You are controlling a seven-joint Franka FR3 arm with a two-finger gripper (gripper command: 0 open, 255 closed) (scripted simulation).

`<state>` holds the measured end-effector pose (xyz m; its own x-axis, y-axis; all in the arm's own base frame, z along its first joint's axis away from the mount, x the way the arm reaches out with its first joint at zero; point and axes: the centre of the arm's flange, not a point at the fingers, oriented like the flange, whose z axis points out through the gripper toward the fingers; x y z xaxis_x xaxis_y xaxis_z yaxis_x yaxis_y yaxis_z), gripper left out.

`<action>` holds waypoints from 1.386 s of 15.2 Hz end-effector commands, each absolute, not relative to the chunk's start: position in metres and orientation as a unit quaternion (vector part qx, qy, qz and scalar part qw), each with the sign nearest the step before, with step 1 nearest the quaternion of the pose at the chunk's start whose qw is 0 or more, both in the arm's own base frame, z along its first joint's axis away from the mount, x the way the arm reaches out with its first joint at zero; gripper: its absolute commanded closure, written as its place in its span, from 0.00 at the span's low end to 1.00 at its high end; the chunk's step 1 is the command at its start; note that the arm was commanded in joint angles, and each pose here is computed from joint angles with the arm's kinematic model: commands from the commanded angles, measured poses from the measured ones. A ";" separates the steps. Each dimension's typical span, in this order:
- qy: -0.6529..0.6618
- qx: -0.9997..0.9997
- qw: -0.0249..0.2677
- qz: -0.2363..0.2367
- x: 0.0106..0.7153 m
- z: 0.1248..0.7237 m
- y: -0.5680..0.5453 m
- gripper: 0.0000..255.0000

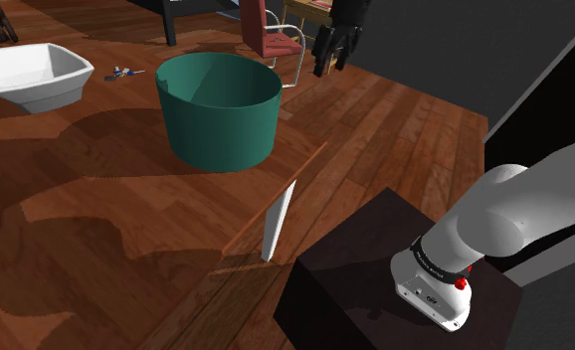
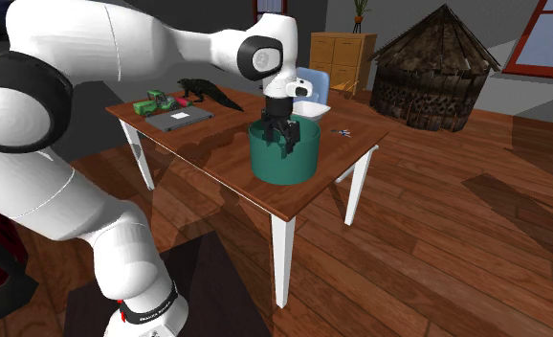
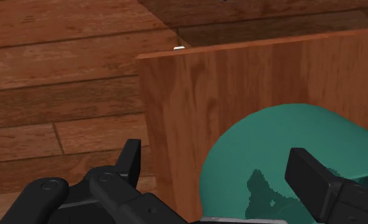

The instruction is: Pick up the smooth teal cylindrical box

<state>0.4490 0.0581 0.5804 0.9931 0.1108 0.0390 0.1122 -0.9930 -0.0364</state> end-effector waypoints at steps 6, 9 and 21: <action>-0.056 -0.998 0.007 -0.020 0.534 0.562 0.094 0.00; -0.056 -0.998 0.002 -0.020 0.570 0.554 0.110 0.00; -0.056 -0.998 -0.003 -0.020 0.599 0.507 0.122 0.00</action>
<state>0.5996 0.1219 0.5093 0.9930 0.1112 0.0398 0.1110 -0.9938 0.0075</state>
